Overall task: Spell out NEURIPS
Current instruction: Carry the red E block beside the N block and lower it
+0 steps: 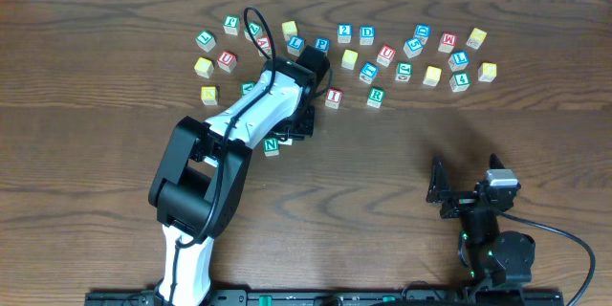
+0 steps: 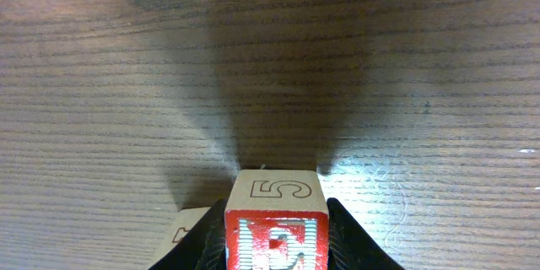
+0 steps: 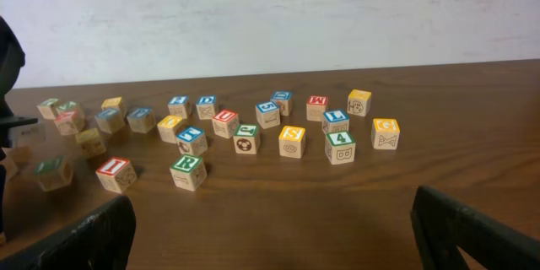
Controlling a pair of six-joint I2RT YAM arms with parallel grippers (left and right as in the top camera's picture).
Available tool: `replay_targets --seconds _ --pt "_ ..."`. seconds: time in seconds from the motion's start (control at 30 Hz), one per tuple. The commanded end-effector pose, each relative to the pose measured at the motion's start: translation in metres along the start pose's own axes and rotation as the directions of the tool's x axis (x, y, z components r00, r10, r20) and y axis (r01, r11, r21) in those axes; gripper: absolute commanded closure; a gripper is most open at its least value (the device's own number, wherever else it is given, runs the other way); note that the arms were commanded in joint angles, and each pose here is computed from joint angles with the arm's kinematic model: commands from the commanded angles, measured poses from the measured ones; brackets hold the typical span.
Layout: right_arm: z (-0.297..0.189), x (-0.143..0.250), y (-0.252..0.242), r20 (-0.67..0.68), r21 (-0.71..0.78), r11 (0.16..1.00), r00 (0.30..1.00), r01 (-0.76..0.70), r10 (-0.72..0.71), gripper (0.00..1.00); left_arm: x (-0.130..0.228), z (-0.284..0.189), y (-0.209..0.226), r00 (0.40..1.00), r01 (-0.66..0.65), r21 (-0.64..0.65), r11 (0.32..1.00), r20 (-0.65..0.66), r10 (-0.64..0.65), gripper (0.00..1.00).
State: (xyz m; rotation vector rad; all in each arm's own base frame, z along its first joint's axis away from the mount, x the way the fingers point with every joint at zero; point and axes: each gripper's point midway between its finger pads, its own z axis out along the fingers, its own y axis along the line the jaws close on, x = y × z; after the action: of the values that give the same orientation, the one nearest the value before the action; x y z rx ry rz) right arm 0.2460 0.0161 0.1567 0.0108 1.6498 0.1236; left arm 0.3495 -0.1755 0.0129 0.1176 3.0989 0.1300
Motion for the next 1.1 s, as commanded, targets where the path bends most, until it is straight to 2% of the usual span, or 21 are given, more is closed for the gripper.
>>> replay_targets --seconds 0.0,0.53,1.07 --pt "0.0 0.001 0.001 -0.003 -0.007 1.0 1.0 0.007 -0.007 0.01 0.021 0.018 0.005 0.995 0.019 -0.008 1.0 -0.093 -0.02 0.73" --pt "0.0 0.001 0.001 -0.003 -0.007 1.0 1.0 0.007 -0.007 0.01 0.04 0.015 -0.008 0.981 0.055 0.067 0.996 -0.189 -0.042 0.73" --pt "0.0 0.001 0.001 -0.003 -0.007 1.0 1.0 0.007 -0.007 0.01 0.029 0.017 -0.007 0.99 0.034 0.06 0.998 -0.138 -0.025 0.71"
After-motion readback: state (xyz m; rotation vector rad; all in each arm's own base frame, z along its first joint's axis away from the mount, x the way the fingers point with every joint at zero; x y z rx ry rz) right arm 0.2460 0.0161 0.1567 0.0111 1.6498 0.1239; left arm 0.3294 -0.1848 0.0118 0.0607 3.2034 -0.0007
